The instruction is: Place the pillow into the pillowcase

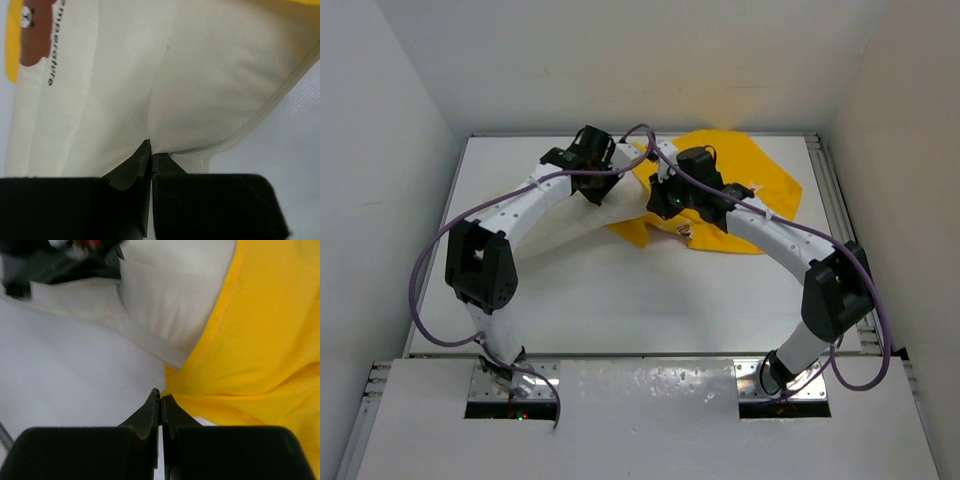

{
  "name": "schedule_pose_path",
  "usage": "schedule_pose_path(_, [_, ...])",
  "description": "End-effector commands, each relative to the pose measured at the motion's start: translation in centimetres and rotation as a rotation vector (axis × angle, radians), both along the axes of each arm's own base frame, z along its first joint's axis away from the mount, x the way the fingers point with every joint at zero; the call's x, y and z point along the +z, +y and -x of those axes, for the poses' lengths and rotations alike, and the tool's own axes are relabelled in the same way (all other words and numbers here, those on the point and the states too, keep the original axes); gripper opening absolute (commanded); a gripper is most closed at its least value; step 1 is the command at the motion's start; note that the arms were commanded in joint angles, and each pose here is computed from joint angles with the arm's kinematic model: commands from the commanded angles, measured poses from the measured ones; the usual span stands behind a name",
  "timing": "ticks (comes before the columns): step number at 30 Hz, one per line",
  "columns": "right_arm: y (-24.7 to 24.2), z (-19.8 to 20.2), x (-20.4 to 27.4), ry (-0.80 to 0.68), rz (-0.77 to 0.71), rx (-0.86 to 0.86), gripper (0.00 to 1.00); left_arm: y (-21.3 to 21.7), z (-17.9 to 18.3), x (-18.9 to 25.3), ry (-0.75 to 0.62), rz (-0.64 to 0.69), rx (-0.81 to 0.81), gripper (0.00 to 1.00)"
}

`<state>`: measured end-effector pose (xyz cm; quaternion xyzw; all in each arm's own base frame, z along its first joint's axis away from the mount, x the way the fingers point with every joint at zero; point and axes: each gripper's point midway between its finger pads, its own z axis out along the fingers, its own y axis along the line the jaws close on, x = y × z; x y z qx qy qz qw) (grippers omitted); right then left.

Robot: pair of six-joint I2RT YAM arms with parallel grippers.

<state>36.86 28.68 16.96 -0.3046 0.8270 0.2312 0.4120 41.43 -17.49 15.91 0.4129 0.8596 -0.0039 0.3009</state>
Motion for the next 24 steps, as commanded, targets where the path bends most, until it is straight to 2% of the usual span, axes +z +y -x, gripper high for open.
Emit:
schedule_pose_path(1, [3.4,0.8,1.9,0.025,-0.166,0.101,0.0,-5.6,-0.5,-0.8,-0.04,0.122,-0.117,0.0])
schedule_pose_path(5, [4.7,1.4,2.1,0.123,-0.329,0.111,0.0,-8.7,0.5,-3.0,0.02,0.219,-0.184,0.02])
schedule_pose_path(6, [4.6,1.7,1.3,0.138,-0.33,0.112,0.0,-9.2,0.7,-3.1,0.034,0.242,-0.195,0.09])
schedule_pose_path(7, [4.5,1.9,0.7,0.152,-0.323,0.107,0.0,-9.3,0.8,-3.1,0.04,0.252,-0.197,0.28])
schedule_pose_path(9, [3.3,2.3,-1.5,0.207,-0.282,0.069,0.0,-9.4,1.2,-2.6,0.06,0.275,-0.217,0.43])
schedule_pose_path(10, [2.7,2.3,-2.1,0.222,-0.269,0.051,0.02,-9.5,0.8,-1.4,0.047,0.291,-0.224,0.56])
schedule_pose_path(13, [-0.2,2.3,-3.7,0.278,-0.242,-0.027,0.35,-8.3,0.2,1.6,0.05,0.355,-0.208,0.65])
schedule_pose_path(14, [-1.3,1.8,-4.0,0.286,-0.245,-0.059,0.58,-6.9,-0.2,2.3,0.062,0.372,-0.179,0.65])
schedule_pose_path(16, [-2.4,1.8,-3.9,0.294,-0.25,-0.087,0.68,-6.1,-1.0,4.0,0.047,0.404,-0.173,0.65])
schedule_pose_path(17, [-2.9,1.5,-3.9,0.293,-0.252,-0.105,0.73,-5.4,-1.9,5.3,0.015,0.405,-0.162,0.58])
schedule_pose_path(18, [-3.3,1.2,-3.6,0.278,-0.249,-0.126,0.73,-4.7,-2.7,5.6,-0.013,0.381,-0.144,0.48])
schedule_pose_path(19, [-3.6,0.9,-3.5,0.27,-0.247,-0.145,0.72,-4.2,-3.4,5.8,-0.042,0.36,-0.129,0.24])
schedule_pose_path(20, [-3.8,0.6,-3.3,0.267,-0.252,-0.171,0.49,-3.3,-5.1,5.7,-0.096,0.31,-0.079,0.14])
schedule_pose_path(22, [-4.4,-0.3,-3.1,0.282,-0.274,-0.256,0.16,-2.8,-7.3,4.2,-0.125,0.281,-0.034,0.04])
schedule_pose_path(23, [-5.0,-0.9,-3.0,0.286,-0.291,-0.299,0.07,-2.5,-8.1,3.5,-0.125,0.27,0.001,0.04])
schedule_pose_path(24, [-5.4,-1.7,-2.9,0.28,-0.311,-0.353,0.1,-2.4,-9.3,4.0,-0.137,0.296,0.062,0.07])
